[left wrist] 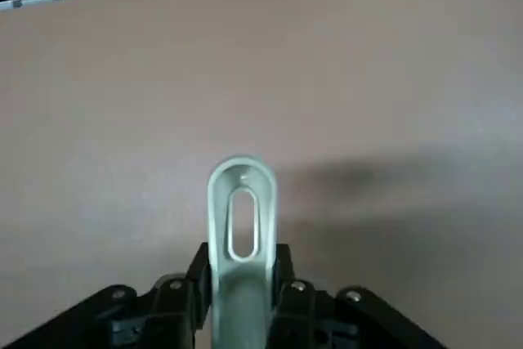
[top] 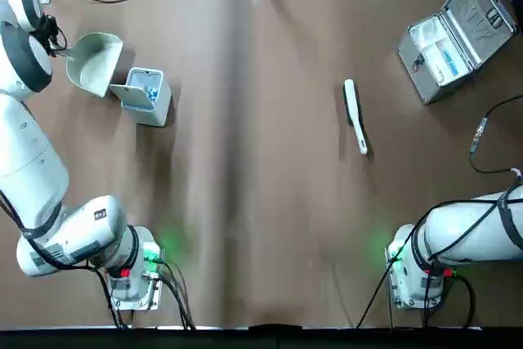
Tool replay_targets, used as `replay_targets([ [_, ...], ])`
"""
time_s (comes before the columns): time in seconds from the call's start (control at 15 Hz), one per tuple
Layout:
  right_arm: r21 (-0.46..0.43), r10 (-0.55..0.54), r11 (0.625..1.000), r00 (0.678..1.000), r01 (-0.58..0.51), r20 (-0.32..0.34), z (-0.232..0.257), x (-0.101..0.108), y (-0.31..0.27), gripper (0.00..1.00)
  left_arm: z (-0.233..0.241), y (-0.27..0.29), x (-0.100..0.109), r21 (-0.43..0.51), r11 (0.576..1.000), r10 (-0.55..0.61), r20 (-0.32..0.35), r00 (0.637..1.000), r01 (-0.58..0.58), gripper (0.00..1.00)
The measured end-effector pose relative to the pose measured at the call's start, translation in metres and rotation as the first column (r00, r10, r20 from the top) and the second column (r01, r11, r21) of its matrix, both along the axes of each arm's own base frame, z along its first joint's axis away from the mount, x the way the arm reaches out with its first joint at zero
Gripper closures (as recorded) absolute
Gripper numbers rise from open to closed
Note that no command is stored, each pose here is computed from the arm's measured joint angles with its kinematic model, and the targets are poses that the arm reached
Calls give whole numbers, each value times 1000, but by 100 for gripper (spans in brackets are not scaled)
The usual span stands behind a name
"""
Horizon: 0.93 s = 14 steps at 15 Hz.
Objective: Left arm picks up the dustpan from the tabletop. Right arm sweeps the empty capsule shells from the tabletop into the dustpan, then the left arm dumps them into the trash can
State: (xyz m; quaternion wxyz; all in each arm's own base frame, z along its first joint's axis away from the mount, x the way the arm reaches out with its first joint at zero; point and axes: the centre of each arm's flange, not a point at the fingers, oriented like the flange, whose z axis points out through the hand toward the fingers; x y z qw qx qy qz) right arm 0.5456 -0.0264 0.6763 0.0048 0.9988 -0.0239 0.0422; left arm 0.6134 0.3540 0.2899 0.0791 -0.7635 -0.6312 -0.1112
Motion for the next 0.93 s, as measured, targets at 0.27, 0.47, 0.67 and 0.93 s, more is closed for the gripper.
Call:
replay_targets([
  [0.27,0,0,1000,1000,0,-1,0,0,0,1,-16,9,-2,9,1000,17,17,1000,-17,67],
  [0.47,0,0,1000,1000,0,-1,0,0,0,1,-28,10,-2,16,999,31,37,999,-31,67],
  [0.67,0,0,1000,1000,0,-1,0,0,0,1,-32,10,-2,18,999,33,44,998,-34,67],
  [0.93,0,0,1000,1000,0,0,0,0,0,1,-39,9,-3,26,999,27,61,998,-28,67],
])
